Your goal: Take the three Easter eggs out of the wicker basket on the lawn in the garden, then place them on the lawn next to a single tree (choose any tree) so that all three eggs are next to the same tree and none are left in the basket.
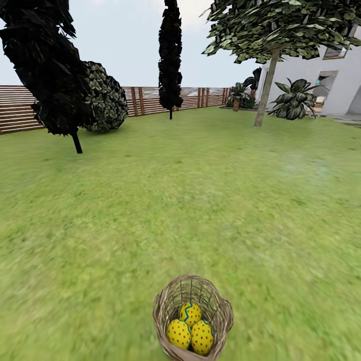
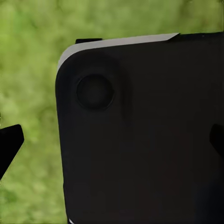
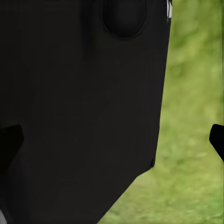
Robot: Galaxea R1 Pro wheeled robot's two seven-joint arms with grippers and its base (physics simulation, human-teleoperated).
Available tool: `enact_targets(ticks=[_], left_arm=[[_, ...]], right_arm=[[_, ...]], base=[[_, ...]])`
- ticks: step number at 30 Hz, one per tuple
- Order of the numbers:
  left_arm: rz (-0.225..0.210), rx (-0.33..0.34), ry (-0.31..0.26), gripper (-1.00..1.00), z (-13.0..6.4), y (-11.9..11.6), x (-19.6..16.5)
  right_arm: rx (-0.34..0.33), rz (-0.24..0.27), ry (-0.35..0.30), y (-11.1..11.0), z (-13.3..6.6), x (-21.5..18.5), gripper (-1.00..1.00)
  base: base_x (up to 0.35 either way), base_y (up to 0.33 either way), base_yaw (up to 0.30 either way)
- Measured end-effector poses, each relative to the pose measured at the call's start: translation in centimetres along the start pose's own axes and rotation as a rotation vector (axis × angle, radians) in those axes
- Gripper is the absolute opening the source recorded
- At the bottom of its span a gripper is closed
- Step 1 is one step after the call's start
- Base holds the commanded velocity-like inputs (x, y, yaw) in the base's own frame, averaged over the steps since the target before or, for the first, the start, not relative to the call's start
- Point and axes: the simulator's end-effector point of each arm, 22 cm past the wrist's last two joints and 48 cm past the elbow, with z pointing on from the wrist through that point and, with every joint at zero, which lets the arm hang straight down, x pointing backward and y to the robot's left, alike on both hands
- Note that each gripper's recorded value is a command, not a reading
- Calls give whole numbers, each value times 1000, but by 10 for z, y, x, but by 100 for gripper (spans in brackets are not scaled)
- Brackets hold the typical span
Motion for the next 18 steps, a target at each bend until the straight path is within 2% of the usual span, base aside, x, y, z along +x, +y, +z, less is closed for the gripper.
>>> enact_targets(ticks=[10, 18], left_arm=[[0, -1, -1, 100, 0, 0, 0], [-1, -1, -3, 100, 0, 0, -1]], right_arm=[[2, 2, -1, 0, 0, -1, 100], [0, -3, 7, -1, 0, 2, 100]], base=[[273, 1, -1], [63, 0, 0]])
